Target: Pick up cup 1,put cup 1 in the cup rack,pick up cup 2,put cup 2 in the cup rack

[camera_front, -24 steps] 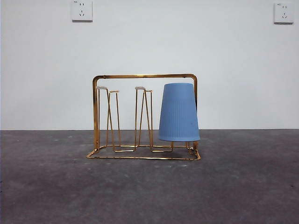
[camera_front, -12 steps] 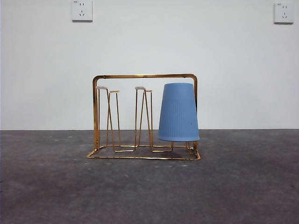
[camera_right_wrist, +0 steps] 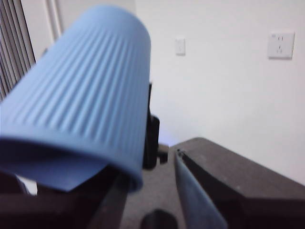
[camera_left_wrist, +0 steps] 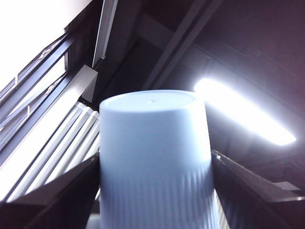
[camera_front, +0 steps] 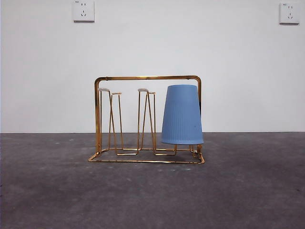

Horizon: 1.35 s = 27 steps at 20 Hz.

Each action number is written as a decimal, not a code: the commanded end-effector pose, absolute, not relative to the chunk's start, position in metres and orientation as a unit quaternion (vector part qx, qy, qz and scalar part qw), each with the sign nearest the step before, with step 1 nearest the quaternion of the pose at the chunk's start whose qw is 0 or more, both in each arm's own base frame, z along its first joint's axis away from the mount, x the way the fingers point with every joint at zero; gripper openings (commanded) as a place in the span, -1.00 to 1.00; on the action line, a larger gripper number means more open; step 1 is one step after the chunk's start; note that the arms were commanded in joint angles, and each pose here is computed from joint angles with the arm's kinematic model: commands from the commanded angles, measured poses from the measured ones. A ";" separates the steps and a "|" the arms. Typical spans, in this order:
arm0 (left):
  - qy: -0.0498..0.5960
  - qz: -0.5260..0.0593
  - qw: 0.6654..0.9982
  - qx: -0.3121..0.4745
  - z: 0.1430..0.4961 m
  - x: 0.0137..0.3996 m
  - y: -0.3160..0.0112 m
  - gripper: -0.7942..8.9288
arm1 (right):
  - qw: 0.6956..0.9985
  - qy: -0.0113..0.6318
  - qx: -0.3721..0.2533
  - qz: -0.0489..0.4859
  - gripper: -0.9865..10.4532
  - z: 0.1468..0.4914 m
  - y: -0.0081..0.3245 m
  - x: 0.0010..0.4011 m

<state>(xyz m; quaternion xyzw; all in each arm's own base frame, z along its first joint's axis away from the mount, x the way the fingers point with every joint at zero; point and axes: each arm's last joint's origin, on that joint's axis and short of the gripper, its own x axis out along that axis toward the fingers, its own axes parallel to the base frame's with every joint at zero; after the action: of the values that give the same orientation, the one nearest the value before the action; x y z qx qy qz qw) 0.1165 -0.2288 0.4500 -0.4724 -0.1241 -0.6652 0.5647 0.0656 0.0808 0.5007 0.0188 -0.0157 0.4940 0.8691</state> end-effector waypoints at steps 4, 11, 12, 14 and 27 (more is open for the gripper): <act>-0.150 -0.662 0.568 -0.465 0.460 0.115 -0.212 -0.85 | 0.873 -0.002 0.014 0.488 -0.54 0.495 0.068 0.055; -0.124 -0.625 0.666 -0.387 0.464 0.120 -0.187 -0.85 | 0.874 0.051 -0.004 0.484 -0.54 0.481 0.047 0.035; -0.122 -0.613 0.689 -0.367 0.464 0.119 -0.182 -0.85 | 0.875 0.059 -0.007 0.480 -0.54 0.479 0.044 0.033; -0.115 -0.571 0.747 -0.320 0.463 0.115 -0.169 -0.85 | 0.882 0.075 -0.014 0.466 -0.54 0.474 0.037 0.029; 0.010 -0.201 0.979 -0.016 0.423 0.091 -0.101 -0.85 | 0.906 0.142 -0.045 0.397 -0.55 0.455 0.016 0.014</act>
<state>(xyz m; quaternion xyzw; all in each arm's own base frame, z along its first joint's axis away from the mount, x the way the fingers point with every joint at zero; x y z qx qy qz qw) 0.0884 -0.0983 0.4268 -0.0516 0.0107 -0.2076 0.9768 0.0144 0.0159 0.4567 -0.0473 0.1404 0.3980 0.9054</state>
